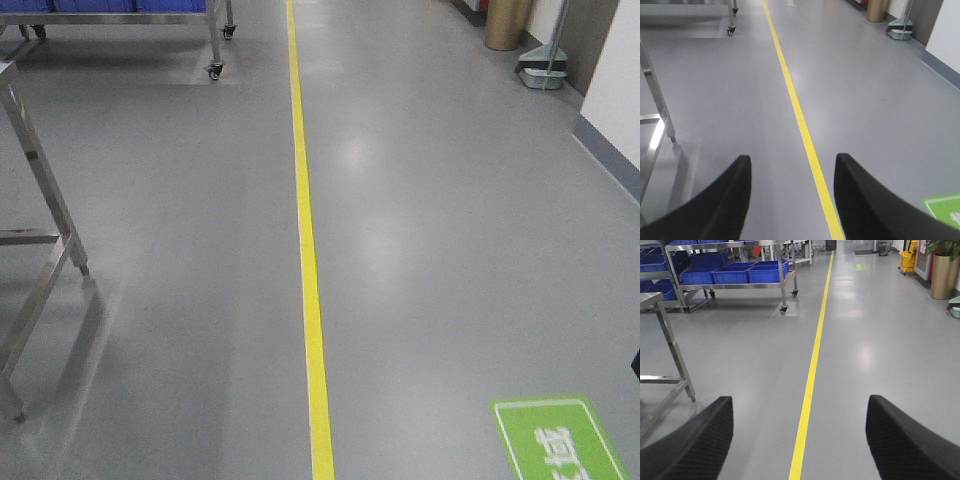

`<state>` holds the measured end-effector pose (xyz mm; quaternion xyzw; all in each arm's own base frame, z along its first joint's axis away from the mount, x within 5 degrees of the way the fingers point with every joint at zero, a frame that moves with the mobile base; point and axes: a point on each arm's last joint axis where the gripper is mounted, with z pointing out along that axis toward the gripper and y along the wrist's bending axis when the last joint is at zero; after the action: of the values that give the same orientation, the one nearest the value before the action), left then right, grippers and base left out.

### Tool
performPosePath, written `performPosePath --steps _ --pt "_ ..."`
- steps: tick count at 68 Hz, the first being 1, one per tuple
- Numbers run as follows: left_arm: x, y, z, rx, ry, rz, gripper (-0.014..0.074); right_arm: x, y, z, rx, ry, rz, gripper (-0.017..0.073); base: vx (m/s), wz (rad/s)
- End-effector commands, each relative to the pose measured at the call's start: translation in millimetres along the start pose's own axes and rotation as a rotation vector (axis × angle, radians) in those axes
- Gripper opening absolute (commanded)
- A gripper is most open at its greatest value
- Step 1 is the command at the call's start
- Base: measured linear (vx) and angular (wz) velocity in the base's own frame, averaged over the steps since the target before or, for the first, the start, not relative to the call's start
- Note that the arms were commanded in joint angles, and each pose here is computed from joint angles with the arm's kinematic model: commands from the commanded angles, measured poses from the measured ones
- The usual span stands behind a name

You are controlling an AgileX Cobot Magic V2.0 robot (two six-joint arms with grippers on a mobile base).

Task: Move and align brake pads A on conveyor
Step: 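Drive along the yellow floor line past the blue bin racks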

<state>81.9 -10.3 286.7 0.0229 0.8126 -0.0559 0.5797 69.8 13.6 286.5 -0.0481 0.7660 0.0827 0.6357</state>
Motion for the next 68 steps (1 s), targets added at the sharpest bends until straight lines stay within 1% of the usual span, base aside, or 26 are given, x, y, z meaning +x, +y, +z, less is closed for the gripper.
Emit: performPosePath --steps 1,33,68 --pt "-14.4 -1.4 -1.9 0.011 -0.091 -0.004 0.0355 -13.8 0.7 -1.0 -0.002 -0.087 -0.012 0.0524 0.71 0.08" --pt "-14.3 -1.4 -2.0 0.011 -0.090 -0.004 0.0355 -13.8 0.7 -1.0 -0.002 -0.087 -0.012 0.0524 0.68 0.07" --pt "-14.3 -1.4 -1.7 0.011 -0.089 -0.004 0.0355 -13.8 0.7 -1.0 -0.002 -0.087 -0.012 0.0524 0.65 0.01"
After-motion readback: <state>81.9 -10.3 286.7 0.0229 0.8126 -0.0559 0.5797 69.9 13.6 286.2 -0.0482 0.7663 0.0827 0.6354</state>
